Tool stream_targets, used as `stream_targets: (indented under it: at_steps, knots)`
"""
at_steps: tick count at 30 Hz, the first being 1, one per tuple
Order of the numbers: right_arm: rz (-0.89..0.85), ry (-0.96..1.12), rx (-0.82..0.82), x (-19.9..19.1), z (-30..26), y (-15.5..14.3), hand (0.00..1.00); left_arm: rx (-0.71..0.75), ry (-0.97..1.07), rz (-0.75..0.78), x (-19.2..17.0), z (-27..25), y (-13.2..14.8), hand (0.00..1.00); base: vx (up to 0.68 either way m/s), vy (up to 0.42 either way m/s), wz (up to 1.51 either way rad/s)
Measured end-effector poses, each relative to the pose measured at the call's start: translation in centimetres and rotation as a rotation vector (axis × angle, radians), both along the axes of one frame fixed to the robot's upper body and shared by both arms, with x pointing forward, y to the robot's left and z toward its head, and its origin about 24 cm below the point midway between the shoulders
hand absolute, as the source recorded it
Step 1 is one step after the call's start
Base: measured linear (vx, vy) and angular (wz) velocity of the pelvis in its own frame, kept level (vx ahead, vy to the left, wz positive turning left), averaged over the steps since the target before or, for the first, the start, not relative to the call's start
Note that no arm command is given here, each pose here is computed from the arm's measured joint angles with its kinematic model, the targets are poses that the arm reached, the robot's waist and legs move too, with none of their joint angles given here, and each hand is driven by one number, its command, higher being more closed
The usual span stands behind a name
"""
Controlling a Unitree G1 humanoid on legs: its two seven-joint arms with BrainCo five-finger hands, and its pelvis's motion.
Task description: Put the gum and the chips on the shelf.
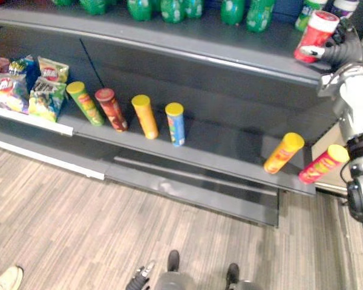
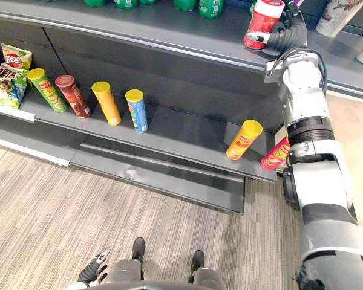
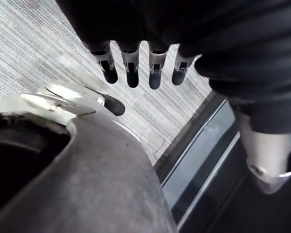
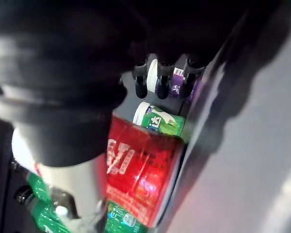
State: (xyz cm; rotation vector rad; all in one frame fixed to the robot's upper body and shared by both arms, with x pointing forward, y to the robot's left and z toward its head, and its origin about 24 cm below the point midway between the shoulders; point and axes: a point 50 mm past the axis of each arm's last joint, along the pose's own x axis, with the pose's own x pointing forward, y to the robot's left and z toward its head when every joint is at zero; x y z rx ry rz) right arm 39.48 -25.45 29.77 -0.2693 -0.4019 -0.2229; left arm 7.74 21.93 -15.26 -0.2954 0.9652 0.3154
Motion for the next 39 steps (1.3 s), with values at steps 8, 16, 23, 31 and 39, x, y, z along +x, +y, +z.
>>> stream_targets:
  at_steps: [8,16,23,31,39]
  knots:
    - [0.023,-0.142,0.083,-0.8,1.9,0.4,0.00,0.005,0.007,-0.009,-0.1,0.0,0.0,0.00,0.01,-0.018,-0.10]
    - [0.248,-0.623,0.093,-6.3,10.3,5.5,0.00,-0.011,-0.015,-0.028,-0.1,0.0,-0.1,0.00,0.01,-0.024,-0.07]
    - [0.566,-0.646,0.197,-9.5,6.2,11.0,0.00,0.000,-0.017,-0.016,-0.5,-0.1,0.1,0.00,0.00,-0.003,-0.06]
    - [0.978,-0.001,0.360,-12.7,-11.2,19.9,0.00,0.045,0.016,0.053,-2.0,-0.4,0.4,0.00,-0.01,0.005,-0.13]
    - [1.003,0.613,0.550,-18.2,-27.1,19.9,0.00,0.060,0.066,0.066,-3.5,-0.7,0.5,0.00,0.01,0.010,-0.08]
